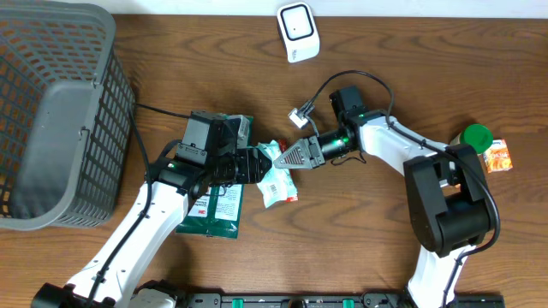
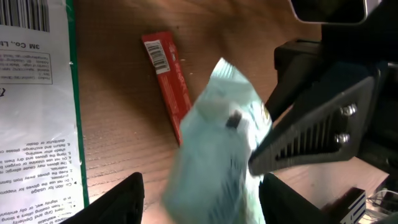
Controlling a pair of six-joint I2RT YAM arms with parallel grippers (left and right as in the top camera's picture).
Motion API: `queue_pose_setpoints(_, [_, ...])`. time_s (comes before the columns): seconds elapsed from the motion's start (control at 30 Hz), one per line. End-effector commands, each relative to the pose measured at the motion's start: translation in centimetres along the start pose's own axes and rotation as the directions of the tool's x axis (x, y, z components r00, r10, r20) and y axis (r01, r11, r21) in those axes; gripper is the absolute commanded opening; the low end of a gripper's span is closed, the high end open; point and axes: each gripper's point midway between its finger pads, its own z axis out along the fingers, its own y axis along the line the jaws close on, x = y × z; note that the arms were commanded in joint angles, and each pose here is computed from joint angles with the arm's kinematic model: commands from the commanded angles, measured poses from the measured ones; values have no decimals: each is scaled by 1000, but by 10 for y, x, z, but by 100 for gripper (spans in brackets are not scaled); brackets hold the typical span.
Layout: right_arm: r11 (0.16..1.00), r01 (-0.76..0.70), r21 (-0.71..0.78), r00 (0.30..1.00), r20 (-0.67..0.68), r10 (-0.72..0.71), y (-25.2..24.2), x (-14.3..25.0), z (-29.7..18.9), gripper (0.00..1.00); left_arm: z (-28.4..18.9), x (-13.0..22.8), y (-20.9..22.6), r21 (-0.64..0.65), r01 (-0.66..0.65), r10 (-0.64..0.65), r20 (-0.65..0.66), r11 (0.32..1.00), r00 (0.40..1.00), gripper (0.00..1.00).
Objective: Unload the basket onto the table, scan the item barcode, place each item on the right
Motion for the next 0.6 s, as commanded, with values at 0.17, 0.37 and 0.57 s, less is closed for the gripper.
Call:
queue_pose_setpoints(0.17, [991, 79, -106, 997, -16, -82, 23, 2, 12, 1, -1, -3, -9, 39, -19, 19, -2, 999, 1000, 59])
queue_pose_setpoints(0.37, [995, 87, -47, 996, -24, -88, 13, 2, 14, 1, -2, -3, -9, 38, -19, 19, -1, 999, 1000, 29])
queue_pose_setpoints(0.57, [996, 87, -14, 996, -26, -87, 7, 1, 14, 3, -2, -4, -9, 39, -22, 22, 3, 999, 1000, 20])
